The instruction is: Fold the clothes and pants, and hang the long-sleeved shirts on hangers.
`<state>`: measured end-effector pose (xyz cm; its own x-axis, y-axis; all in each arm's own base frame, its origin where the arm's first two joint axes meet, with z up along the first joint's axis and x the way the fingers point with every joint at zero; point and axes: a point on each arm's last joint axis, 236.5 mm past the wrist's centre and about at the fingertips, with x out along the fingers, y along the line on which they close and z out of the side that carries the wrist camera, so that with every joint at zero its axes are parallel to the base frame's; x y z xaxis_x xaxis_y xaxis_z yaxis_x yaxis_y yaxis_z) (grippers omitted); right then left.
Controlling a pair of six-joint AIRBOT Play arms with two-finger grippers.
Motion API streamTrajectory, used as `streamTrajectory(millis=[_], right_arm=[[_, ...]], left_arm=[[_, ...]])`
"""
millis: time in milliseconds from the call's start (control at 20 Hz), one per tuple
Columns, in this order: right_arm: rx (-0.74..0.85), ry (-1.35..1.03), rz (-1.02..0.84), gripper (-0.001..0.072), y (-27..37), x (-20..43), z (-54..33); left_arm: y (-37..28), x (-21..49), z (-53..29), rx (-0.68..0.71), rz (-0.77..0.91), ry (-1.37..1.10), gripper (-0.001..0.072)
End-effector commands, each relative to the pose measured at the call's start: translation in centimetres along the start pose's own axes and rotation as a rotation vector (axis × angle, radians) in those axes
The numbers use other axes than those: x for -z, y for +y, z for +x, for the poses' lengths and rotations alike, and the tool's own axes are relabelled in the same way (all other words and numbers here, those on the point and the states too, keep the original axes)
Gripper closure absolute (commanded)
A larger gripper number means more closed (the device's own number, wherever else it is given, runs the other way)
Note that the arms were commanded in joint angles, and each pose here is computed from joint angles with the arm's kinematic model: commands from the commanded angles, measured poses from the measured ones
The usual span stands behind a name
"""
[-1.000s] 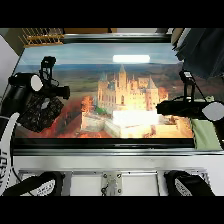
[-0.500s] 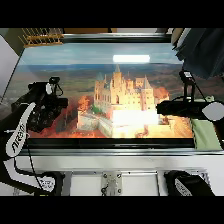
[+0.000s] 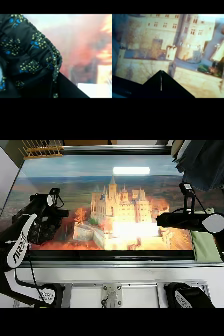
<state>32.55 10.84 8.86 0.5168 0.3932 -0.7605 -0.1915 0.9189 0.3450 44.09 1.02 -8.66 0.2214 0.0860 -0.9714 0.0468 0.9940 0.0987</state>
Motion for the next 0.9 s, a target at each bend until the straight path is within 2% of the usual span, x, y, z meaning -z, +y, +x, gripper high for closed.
streamTrajectory(millis=[0, 200, 350, 500, 550, 600, 650, 850], right_arm=[[-0.001, 0.001, 0.000, 0.0697, 0.0, 0.0, 0.0], [-0.002, -0.004, 0.001, 0.0697, 0.0, -0.1, 0.0], [-0.006, -0.003, 0.005, 0.0697, 0.2, -0.1, 0.0], [-0.023, -0.005, 0.014, 0.0697, 0.5, -0.1, 0.0], [-0.023, -0.005, 0.014, 0.0697, 0.5, -0.1, 0.0], [-0.022, -0.005, 0.014, 0.0697, 0.5, -0.1, 0.0], [-0.022, -0.005, 0.013, 0.0697, 0.5, -0.1, 0.0], [-0.022, -0.006, 0.014, 0.0697, 0.5, -0.1, 0.0]], left_arm=[[-5.2, -1.8, -5.3, 0.063, 0.075, -0.119, 0.0700], [-19.0, -0.8, -14.3, 0.293, 0.259, -0.281, 0.0700], [-27.5, 2.6, -18.2, 0.384, 0.453, -0.353, 0.0700], [-32.9, 5.3, -19.1, 0.441, 0.569, -0.379, 0.0698], [-33.7, 5.7, -19.0, 0.449, 0.585, -0.383, 0.0505], [-33.9, 5.6, -19.0, 0.451, 0.584, -0.387, 0.0145], [-33.3, 5.0, -18.9, 0.445, 0.552, -0.388, 0.0054], [-26.4, 0.1, -18.9, 0.397, 0.323, -0.406, 0.0053]])
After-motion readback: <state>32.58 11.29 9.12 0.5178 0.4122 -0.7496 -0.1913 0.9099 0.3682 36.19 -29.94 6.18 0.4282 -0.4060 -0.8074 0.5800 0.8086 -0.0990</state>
